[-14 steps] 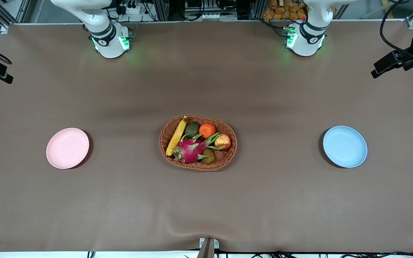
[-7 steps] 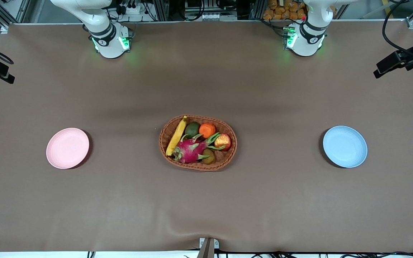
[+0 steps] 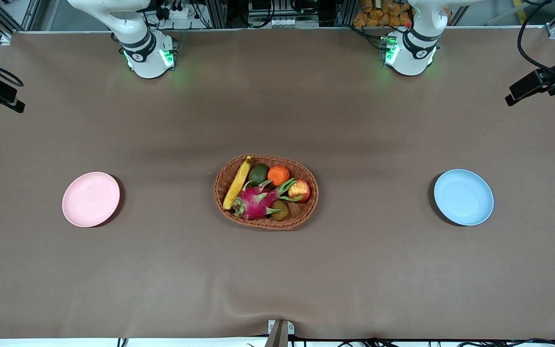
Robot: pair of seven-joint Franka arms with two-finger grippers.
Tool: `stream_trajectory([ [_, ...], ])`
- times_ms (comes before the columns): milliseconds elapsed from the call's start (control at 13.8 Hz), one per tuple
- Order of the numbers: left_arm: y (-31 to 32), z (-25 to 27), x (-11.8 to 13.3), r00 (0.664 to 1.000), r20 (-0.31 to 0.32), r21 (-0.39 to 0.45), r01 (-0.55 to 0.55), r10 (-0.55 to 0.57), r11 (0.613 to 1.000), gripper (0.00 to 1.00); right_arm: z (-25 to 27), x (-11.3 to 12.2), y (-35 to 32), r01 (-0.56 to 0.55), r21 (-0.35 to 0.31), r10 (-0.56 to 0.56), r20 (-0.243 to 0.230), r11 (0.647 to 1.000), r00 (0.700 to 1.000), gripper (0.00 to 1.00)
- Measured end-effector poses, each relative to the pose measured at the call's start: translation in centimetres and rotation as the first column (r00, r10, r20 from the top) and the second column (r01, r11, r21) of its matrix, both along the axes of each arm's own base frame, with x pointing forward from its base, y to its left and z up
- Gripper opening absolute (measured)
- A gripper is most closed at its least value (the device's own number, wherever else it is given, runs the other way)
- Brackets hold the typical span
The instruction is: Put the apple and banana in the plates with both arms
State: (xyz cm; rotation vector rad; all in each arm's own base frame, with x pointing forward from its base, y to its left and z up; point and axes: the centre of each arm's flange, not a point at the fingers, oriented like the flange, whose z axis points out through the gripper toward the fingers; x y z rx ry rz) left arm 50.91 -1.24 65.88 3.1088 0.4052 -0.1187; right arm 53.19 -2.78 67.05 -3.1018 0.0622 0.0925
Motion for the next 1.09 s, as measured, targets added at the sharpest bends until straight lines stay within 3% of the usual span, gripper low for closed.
stream_trajectory([
  [290,0.0,-0.2,-0.1,1.0,-0.015,0.0,0.0,0.0,1.0,1.0,-1.7,1.7,3.8,-0.066,-0.002,0.066,0.004,0.998,0.998,1.0],
  [653,0.8,-0.2,-0.1,1.0,-0.017,0.0,-0.015,0.015,1.0,1.0,-5.3,3.9,9.8,-0.163,-0.006,0.163,-0.027,0.987,0.986,1.0],
  [1088,0.9,0.1,-0.2,1.0,-0.012,0.0,-0.018,0.018,1.0,1.0,-5.9,3.7,12.7,-0.212,-0.005,0.212,-0.039,0.977,0.977,1.0],
])
